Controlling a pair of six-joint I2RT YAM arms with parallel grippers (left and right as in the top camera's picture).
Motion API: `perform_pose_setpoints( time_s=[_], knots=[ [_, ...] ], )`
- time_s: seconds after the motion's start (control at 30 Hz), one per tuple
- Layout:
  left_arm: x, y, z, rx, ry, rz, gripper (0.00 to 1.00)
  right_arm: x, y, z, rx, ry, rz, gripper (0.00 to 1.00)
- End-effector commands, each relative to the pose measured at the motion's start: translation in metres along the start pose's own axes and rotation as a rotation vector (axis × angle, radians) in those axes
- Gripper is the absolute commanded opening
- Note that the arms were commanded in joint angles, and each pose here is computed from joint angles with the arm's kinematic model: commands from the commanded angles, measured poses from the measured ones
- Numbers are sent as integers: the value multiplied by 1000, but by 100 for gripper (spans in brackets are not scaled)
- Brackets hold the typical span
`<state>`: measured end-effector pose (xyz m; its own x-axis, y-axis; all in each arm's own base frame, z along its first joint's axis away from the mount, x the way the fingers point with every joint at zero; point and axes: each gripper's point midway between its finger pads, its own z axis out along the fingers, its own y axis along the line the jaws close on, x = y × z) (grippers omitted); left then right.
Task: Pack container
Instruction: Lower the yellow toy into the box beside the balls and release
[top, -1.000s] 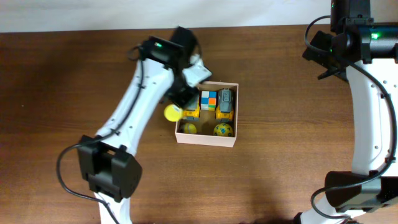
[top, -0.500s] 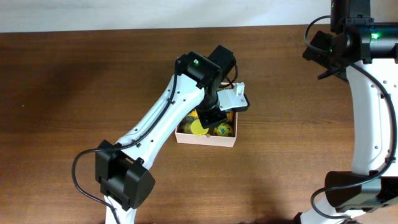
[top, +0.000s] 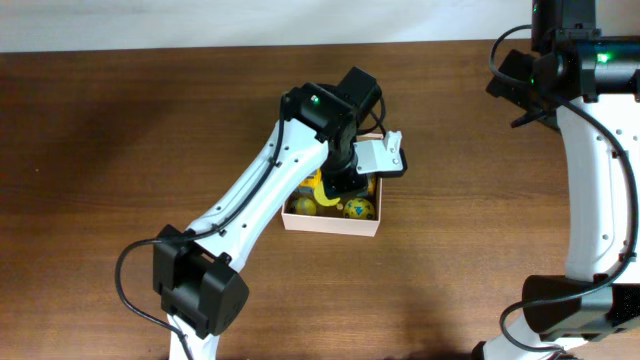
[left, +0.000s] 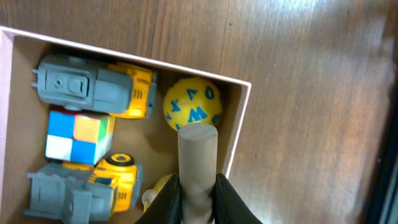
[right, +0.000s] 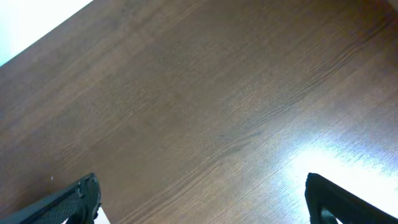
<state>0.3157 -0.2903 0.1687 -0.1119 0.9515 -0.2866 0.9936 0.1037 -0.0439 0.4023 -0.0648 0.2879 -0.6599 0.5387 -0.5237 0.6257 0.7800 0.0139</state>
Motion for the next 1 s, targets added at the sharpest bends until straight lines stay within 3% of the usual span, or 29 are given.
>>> perform_pose_setpoints(
  time_s=[0.0, 0.13, 0.23, 0.3, 0.7, 0.87, 0.93, 0.97],
  knots=[
    [5, -5, 13, 42, 4, 36, 17, -2, -3, 1, 16, -8, 8, 99],
    [13, -6, 25, 56, 30, 27, 21, -2, -3, 1, 15, -8, 7, 99],
    [22, -4, 31, 51, 58, 18, 46, -2, -3, 1, 16, -8, 8, 99],
    [24, -1, 32, 44, 61, 16, 51, -2, -3, 1, 15, -8, 8, 99],
    [38, 17, 28, -59, 144, -40, 52, -2, -3, 1, 16, -8, 8, 99],
    [36, 25, 15, -110, 134, -205, 52, -2, -3, 1, 15, -8, 8, 99],
    [40, 38, 3, -184, 132, -343, 52, -2, -3, 1, 16, -8, 8, 99],
    [47, 53, -11, -258, 123, -485, 53, -2, -3, 1, 16, -8, 8, 99]
  ],
)
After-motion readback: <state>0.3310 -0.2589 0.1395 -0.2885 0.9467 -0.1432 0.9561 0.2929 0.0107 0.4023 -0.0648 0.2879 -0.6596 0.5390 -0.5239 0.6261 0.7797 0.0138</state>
